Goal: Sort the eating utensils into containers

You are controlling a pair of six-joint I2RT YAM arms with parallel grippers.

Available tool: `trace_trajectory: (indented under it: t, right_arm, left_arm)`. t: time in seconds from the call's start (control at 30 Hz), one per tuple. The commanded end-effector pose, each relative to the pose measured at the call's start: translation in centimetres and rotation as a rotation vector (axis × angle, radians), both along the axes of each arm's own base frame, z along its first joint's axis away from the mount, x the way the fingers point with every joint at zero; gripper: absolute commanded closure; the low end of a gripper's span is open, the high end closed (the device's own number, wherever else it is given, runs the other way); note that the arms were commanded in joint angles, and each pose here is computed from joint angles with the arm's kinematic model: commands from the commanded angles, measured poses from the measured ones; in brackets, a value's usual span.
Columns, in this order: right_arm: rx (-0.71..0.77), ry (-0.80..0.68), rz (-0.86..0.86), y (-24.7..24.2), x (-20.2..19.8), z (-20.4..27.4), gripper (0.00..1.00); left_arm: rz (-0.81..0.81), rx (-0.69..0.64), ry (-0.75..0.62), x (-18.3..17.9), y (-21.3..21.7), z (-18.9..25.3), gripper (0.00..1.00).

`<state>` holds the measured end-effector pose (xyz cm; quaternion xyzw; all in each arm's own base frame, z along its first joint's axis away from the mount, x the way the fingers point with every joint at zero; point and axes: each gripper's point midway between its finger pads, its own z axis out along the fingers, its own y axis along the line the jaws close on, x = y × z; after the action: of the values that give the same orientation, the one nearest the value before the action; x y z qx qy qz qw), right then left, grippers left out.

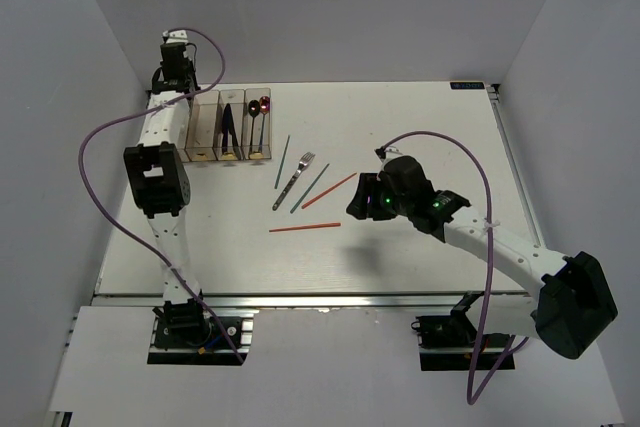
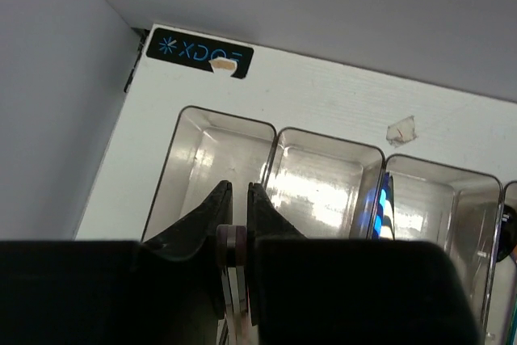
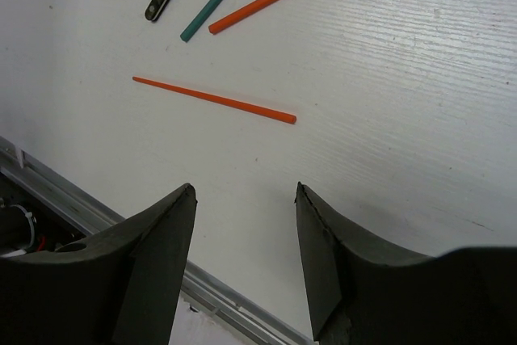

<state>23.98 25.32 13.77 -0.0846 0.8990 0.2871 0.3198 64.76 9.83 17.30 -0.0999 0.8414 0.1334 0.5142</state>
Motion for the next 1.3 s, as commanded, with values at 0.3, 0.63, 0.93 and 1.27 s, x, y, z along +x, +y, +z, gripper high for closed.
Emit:
trace_trajectory:
  t: [0.3,0.63,0.93,1.27]
  right_arm:
    - [0.048,-0.060,0.018,0.8,0.6,2.2,0.42]
    - [-0.041,-0.048,-0.035,0.4,2.3,-0.1,0.36]
    - [-0.333,0.164,-0.449,0.0,9.4,-5.5,0.11]
    - [-0.248,0.081,-0.486,9.7,12.0,-4.4,0.18]
  left_arm:
    - [-0.128,-0.030,-0.064,-1.1,-3.1,3.7,0.64]
    - [-0.057,-0.040,-0.128,-2.4,-3.1,7.8,0.25]
    - [0.188,-0.268,-0.263,-11.5,-2.8,19.0,0.02]
    - [0.151,-0.346,-0.222,-29.8,-5.1,11.7,0.02]
